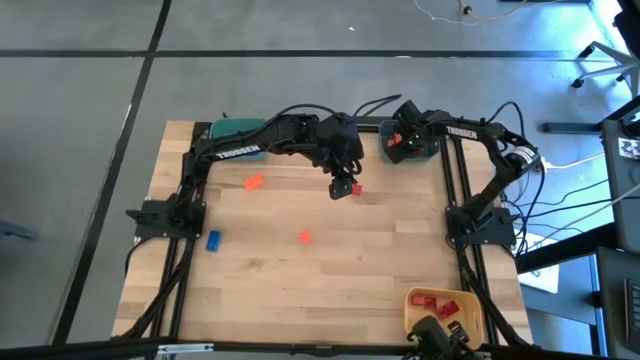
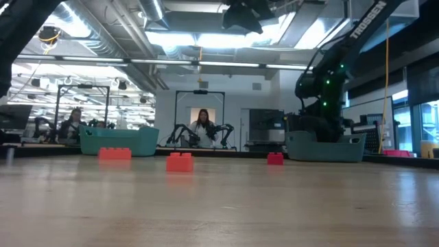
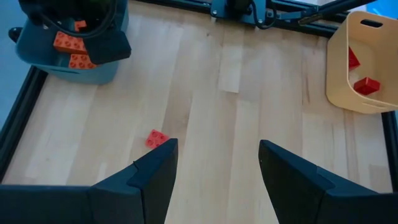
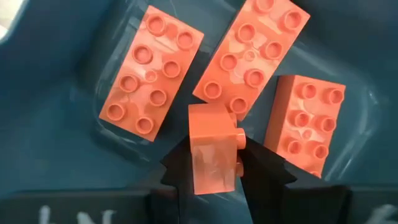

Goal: Sort & place blocks by color
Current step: Put the orange game piece into the blue bin

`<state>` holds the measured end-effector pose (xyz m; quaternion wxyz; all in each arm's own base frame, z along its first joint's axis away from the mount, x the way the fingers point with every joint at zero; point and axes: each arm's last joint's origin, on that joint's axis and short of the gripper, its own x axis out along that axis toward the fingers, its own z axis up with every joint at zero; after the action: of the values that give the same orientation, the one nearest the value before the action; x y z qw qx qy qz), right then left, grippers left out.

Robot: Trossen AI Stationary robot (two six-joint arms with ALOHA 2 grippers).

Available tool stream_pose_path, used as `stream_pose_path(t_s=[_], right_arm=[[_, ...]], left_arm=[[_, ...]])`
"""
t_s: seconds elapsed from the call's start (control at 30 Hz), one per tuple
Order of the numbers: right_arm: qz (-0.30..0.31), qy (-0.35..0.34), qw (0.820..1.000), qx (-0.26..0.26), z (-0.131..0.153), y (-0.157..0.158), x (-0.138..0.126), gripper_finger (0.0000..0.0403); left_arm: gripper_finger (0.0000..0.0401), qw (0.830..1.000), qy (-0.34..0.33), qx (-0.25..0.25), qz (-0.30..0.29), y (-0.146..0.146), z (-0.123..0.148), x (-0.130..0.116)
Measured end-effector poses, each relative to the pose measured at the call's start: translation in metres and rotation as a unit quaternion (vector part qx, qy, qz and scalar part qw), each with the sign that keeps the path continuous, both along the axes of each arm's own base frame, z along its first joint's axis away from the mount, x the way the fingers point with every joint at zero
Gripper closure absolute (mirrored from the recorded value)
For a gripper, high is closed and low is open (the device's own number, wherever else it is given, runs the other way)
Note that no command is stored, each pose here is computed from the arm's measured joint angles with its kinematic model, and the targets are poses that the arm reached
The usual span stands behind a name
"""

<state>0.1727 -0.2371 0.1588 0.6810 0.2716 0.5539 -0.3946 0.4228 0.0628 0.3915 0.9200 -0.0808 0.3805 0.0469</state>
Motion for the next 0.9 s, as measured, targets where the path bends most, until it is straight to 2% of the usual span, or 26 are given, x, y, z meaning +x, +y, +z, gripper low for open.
stream_pose_path(t_s=[0.3,0.53,0.7,0.9], right_arm=[[-0.002,0.001,1.0,0.001,0.0,-0.001,0.001,0.0286],[-0.043,-0.005,0.999,0.025,0.023,-0.006,0.005,0.0285],[-0.026,0.0,0.998,0.05,0.039,-0.007,0.007,0.0284],[0.004,-0.002,0.999,0.037,0.044,-0.009,0.009,0.0284]], left_arm=[[0.0185,1.0,0.0,0.0,-0.002,-0.001,0.0,0.0],[0.0185,1.0,0.0,0.0,-0.002,-0.001,0.0,0.0],[0.0185,1.0,-0.001,-0.005,-0.008,-0.003,0.0,0.001],[0.0185,1.0,0.0,-0.005,-0.013,-0.008,0.0,0.001]])
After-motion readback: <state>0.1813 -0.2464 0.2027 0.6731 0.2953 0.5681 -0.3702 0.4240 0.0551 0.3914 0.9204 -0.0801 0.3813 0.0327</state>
